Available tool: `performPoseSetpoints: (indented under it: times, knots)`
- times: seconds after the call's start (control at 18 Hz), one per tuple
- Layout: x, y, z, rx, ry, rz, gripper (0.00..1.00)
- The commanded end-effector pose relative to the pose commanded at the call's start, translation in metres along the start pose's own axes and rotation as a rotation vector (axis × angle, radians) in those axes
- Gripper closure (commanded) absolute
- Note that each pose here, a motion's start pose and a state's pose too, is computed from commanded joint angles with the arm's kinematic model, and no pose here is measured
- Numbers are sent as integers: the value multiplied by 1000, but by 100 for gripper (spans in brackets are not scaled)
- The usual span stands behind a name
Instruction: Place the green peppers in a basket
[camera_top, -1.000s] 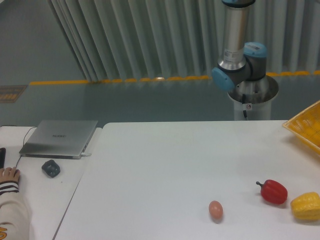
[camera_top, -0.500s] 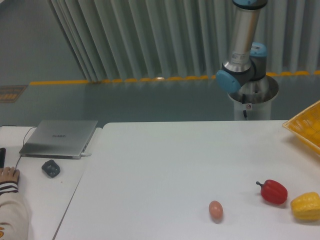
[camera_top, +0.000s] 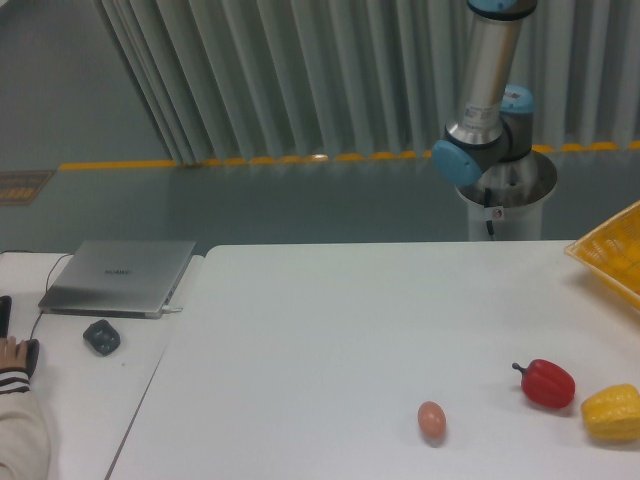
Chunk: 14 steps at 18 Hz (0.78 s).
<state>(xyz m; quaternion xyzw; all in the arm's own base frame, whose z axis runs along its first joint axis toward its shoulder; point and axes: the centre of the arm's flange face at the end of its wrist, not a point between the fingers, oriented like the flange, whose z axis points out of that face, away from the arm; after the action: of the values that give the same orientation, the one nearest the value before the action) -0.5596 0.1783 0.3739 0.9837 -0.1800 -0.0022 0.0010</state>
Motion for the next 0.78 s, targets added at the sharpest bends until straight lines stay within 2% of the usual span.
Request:
performPoseSetpoints:
  times: [0.28, 0.56, 0.78]
  knots:
    - [-3, -31, -11, -8, -20, 60, 0]
    - [2, -76, -25, 10, -51, 232, 0]
    - [10, -119, -39, 18, -76, 317, 0]
